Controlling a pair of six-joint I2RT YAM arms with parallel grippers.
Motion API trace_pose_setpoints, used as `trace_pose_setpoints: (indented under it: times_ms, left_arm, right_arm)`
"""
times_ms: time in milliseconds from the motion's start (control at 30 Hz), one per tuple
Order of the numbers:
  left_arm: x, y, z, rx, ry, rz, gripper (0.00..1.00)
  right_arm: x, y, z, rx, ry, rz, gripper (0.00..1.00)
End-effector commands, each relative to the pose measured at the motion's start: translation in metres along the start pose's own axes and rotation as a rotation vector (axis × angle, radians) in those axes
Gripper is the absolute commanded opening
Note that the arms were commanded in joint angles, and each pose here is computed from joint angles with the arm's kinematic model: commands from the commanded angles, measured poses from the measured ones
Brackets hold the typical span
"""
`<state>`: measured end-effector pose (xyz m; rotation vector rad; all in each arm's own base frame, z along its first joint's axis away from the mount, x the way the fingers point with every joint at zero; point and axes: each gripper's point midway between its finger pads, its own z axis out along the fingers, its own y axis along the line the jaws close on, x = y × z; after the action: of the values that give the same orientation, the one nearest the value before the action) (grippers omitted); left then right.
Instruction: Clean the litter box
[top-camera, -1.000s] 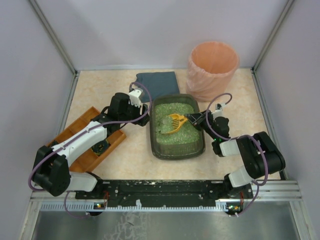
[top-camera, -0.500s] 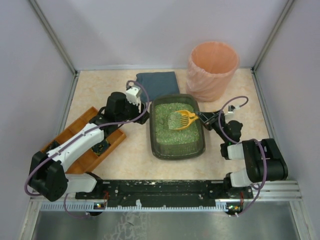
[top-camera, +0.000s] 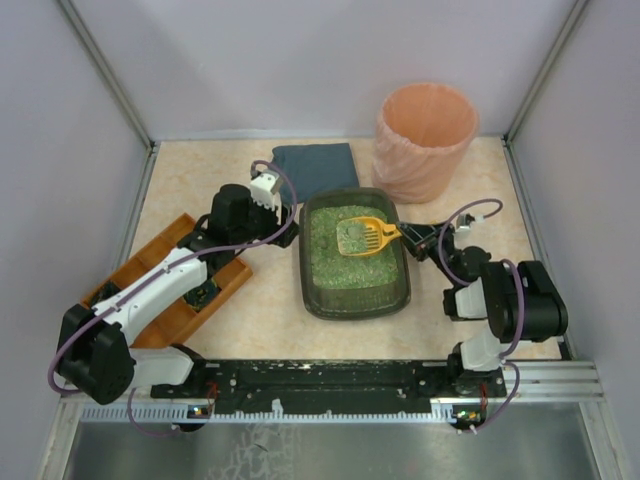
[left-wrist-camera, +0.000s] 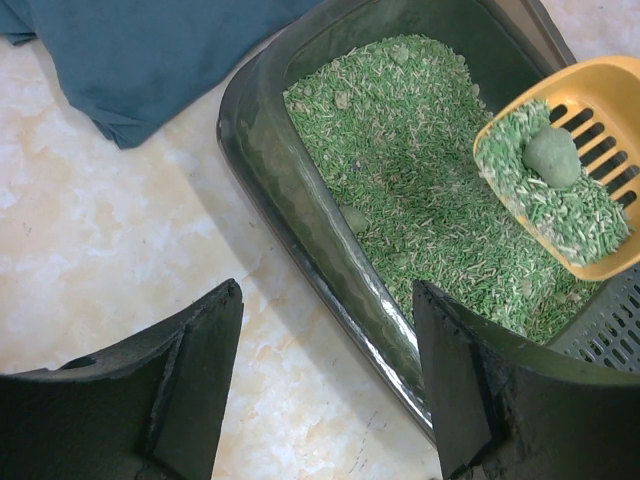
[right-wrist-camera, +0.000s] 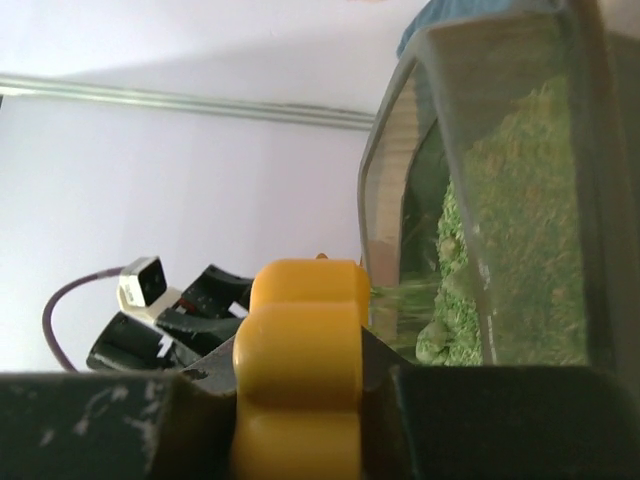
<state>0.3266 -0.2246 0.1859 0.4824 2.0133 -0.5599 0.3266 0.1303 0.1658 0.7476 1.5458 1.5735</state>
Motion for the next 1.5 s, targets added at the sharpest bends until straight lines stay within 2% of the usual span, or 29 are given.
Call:
trace_pose_setpoints:
  times_ms: [0,67,200,333,467,567,600,700,833,967,1100,1200,1467]
  left_arm:
    - [-0.011,-0.002,-0.004,0.013,-0.047,-0.004,0.74]
    - [-0.010,-0.001,-0.004,0.009,-0.042,-0.006,0.74]
    - [-0.012,-0.001,-0.005,0.013,-0.059,-0.003,0.75]
    - [-0.011,0.000,-0.005,0.005,-0.044,-0.007,0.74]
    - [-0.013,0.000,-0.005,0.006,-0.067,-0.006,0.75]
    - [-0.011,0.002,-0.005,-0.002,-0.045,-0.008,0.75]
    - [-0.010,0.002,-0.006,-0.004,-0.043,-0.008,0.75]
    - [-0.013,0.001,-0.005,0.005,-0.067,-0.006,0.75]
    - [-0.011,0.002,-0.005,-0.002,-0.042,-0.009,0.74]
    - [-0.014,0.001,-0.005,0.009,-0.070,-0.006,0.75]
    - [-0.012,0.001,-0.005,0.007,-0.045,-0.011,0.75]
    - [-0.014,0.001,-0.005,0.011,-0.063,-0.010,0.75]
    - [-0.012,0.003,-0.004,0.002,-0.057,-0.010,0.75]
  right_arm:
    - [0.000,0.064,-0.003,-0.250,0.004,-0.127,0.00]
    - [-0.013,0.054,-0.007,-0.212,-0.049,-0.105,0.00]
    - [0.011,0.072,0.010,-0.279,0.065,-0.137,0.00]
    - [-0.013,0.055,0.001,-0.213,-0.035,-0.114,0.00]
    - [0.013,0.069,0.016,-0.250,0.087,-0.165,0.00]
    - [-0.014,0.054,0.004,-0.179,-0.030,-0.144,0.00]
    - [-0.012,0.055,0.006,-0.181,-0.021,-0.156,0.00]
    - [0.017,0.070,0.023,-0.210,0.113,-0.227,0.00]
    - [-0.015,0.056,0.010,-0.133,-0.018,-0.205,0.00]
    - [0.015,0.075,0.024,-0.197,0.120,-0.253,0.00]
    - [-0.011,0.065,0.013,-0.159,0.001,-0.190,0.00]
    - [0.012,0.080,0.025,-0.216,0.106,-0.213,0.00]
    - [-0.002,0.102,0.032,-0.205,0.050,-0.170,0.00]
